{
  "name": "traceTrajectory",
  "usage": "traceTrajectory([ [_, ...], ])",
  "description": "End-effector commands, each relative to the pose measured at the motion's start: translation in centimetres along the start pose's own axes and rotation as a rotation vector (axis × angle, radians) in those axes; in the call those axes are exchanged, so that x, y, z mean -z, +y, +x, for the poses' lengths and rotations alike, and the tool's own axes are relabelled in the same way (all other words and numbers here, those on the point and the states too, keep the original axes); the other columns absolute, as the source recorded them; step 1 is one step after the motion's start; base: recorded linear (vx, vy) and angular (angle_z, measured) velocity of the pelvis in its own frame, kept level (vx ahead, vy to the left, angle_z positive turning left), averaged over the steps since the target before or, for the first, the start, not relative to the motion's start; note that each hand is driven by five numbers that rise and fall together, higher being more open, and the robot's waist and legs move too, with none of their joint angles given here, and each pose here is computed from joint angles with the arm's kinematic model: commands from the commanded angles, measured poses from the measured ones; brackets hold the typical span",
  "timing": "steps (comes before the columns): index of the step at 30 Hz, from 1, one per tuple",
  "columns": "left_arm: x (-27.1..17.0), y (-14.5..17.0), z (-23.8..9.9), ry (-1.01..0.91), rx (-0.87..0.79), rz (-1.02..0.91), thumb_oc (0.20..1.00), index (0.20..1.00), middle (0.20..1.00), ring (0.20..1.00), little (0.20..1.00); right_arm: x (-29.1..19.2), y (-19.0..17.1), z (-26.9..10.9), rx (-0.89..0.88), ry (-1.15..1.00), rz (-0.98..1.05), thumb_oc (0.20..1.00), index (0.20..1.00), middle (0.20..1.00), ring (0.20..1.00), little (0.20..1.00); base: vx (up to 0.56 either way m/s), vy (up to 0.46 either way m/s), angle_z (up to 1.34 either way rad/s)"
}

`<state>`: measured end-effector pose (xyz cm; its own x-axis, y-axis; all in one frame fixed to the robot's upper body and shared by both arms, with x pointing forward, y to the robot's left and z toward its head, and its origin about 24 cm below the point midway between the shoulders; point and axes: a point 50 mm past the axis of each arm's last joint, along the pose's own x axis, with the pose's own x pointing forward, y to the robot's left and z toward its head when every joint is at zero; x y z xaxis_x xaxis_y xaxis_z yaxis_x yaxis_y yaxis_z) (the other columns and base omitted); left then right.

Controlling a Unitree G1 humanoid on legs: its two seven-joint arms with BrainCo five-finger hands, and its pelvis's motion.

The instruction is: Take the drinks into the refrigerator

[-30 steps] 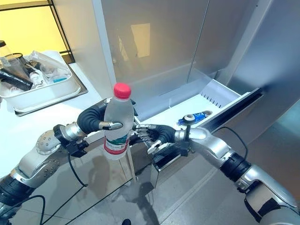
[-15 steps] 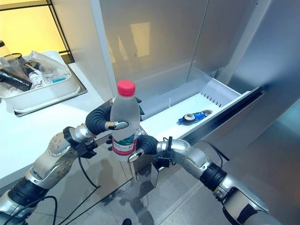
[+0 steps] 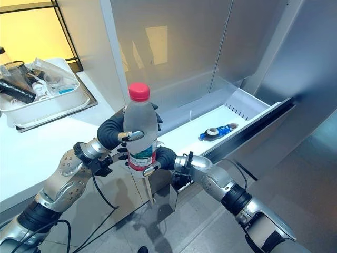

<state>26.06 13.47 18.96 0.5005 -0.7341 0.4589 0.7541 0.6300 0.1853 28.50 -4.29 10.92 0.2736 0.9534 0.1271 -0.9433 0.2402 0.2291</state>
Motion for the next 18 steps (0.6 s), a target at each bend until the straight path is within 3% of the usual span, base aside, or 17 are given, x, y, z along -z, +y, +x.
traceTrajectory([
  [1, -2.5, 1.8, 1.3, -0.162, -0.051, 0.059, 0.2, 0.2, 0.2, 0.2, 0.2, -4.7, 1.2, 1.6, -0.088, -0.238, -0.056, 1.0, 1.0, 1.0, 1.0, 1.0, 0.01, -0.001, -0.04],
  [18, -2.3, 2.0, 0.7, -0.128, -0.055, 0.097, 0.2, 0.2, 0.2, 0.2, 0.2, -6.6, 2.6, 1.2, -0.188, -0.217, -0.148, 1.0, 1.0, 1.0, 1.0, 1.0, 0.0, 0.0, -0.02],
])
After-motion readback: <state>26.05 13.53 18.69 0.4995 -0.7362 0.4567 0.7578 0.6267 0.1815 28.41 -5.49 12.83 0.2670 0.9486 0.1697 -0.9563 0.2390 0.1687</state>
